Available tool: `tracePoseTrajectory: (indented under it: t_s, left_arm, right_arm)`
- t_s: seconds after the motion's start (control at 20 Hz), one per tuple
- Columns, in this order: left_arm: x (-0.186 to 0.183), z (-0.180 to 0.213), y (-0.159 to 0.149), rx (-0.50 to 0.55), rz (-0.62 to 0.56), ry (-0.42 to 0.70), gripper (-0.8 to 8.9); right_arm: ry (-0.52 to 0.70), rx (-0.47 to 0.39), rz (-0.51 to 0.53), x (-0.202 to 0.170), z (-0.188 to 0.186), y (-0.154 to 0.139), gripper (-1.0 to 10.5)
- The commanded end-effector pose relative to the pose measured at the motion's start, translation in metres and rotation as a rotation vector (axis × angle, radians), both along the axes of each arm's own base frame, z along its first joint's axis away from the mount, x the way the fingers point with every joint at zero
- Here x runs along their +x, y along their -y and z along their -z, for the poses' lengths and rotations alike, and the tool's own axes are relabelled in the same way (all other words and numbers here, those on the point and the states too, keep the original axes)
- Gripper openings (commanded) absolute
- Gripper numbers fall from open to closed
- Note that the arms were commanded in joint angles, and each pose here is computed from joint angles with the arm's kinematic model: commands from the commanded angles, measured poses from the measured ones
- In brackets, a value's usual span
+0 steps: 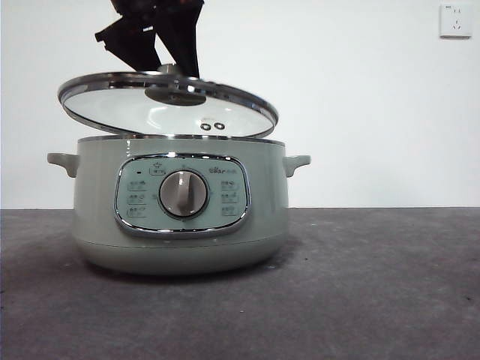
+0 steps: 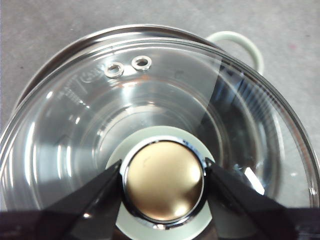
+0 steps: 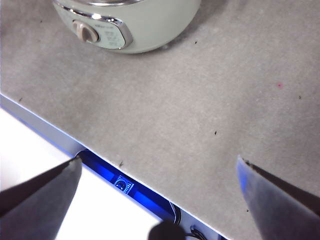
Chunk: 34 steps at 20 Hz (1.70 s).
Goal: Pick up the potato,open the lid,put the potato in the pot,close the lid
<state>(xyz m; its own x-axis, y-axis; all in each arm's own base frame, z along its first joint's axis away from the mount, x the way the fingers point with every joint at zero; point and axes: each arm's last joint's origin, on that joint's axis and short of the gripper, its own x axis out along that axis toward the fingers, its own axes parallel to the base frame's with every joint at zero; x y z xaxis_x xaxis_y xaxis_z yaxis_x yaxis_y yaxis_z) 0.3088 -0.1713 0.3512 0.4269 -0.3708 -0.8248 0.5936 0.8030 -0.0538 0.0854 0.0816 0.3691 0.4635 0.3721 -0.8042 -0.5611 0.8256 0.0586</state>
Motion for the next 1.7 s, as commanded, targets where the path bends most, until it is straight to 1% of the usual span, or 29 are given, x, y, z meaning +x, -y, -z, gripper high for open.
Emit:
tracePoseTrajectory:
  t_s: [0.05,0.3,0.5,0.7,1.15,1.45,1.7]
  left_arm:
    - [0.004,-0.001,0.004,-0.021,0.011,0.031,-0.09]
    - [0.013,0.014,0.010,-0.001,0.014,-0.006,-0.09]
    - [0.018,0.024,0.016,0.013,0.027,-0.022,-0.09]
    - [0.024,0.034,0.019,0.028,0.038,-0.037,-0.09]
    - [0.036,0.056,0.026,0.057,0.053,-0.070,-0.09]
    - [0.036,0.063,0.033,0.081,0.099,-0.070,-0.09]
    - [0.032,0.064,0.034,0.152,0.137,-0.068,-0.09]
  right_arm:
    - [-0.007,0.004,0.006,0.001,0.002,-0.001,7.6]
    - [0.020,0.038,0.000,0.003,0.000,-0.004,7.6]
    - [0.038,0.050,-0.008,0.004,-0.002,-0.005,7.6]
    - [0.105,0.094,-0.027,0.008,-0.007,-0.009,7.5]
    - [0.180,0.148,-0.034,0.013,-0.013,-0.014,7.6]
    - [0.172,0.144,-0.033,0.013,-0.013,-0.013,7.5]
    - [0.172,0.145,-0.032,0.013,-0.013,-0.013,7.5]
